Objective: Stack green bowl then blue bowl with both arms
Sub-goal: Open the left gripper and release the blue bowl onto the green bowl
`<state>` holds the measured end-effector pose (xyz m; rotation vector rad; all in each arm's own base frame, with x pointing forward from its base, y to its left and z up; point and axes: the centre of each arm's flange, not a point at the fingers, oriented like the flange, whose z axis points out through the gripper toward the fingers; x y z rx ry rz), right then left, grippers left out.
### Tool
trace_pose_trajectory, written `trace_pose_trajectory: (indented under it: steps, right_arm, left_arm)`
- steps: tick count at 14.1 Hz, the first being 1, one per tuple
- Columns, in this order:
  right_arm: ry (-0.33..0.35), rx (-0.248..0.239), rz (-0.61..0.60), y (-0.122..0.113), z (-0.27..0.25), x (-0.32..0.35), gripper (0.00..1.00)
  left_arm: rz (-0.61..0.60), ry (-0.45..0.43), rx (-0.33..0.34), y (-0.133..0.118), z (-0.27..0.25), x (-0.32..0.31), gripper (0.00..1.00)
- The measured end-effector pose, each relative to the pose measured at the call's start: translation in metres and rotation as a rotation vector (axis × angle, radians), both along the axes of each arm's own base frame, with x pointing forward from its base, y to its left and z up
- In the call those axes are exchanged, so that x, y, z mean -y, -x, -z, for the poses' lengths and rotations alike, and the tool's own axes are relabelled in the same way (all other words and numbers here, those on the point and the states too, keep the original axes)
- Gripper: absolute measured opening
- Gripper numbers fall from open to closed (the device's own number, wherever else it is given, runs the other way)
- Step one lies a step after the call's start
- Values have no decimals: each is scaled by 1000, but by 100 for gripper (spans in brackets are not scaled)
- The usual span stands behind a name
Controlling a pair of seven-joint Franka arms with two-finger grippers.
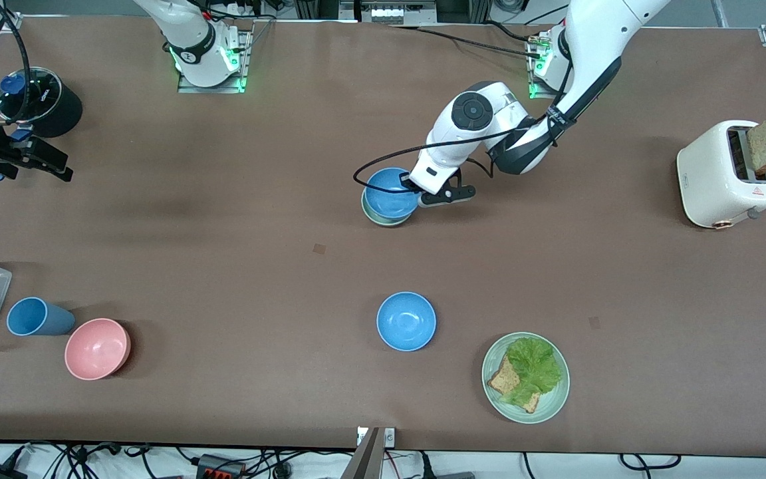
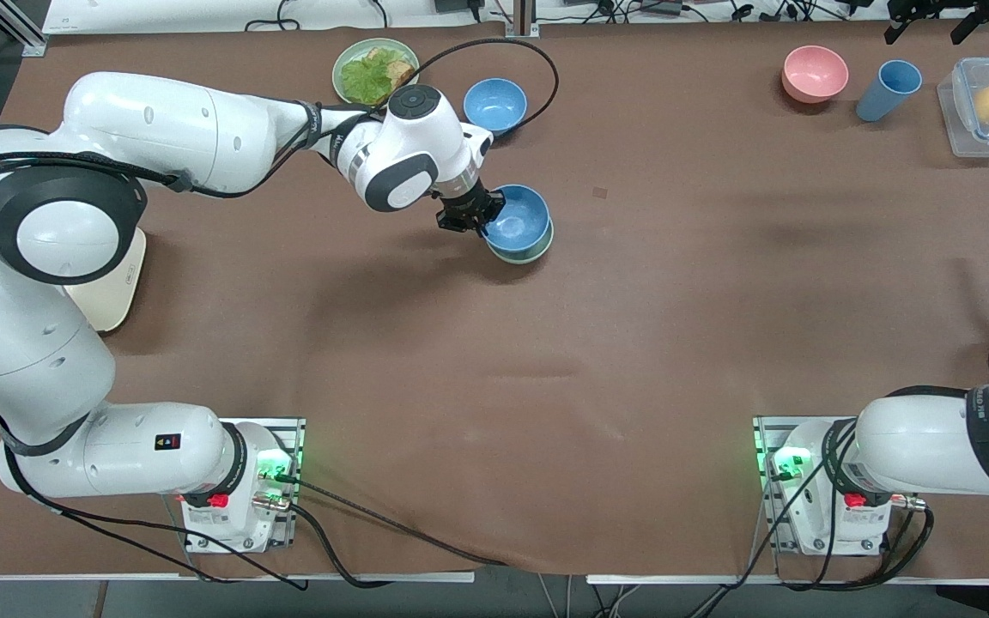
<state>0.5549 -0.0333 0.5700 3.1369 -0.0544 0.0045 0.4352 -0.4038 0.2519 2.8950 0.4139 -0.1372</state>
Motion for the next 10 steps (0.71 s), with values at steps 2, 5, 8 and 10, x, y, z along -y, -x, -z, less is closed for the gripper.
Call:
trace_pose_trajectory:
  steps: [2,5,8,10]
  right_arm:
    - [0,0,0,0,0,0,100]
    - [0,0,0,0,0,0,100]
    - [0,0,0,0,0,0,100]
    - [0,0,1,0,0,1,100]
  left_arm:
    - [-4,6,1,-3,-1,1,5]
    - [-8,11,-1,-6,-1,2,7]
    - [-14,13,0,-9,-1,1,16]
    - [-16,12,-2,-11,-1,1,19]
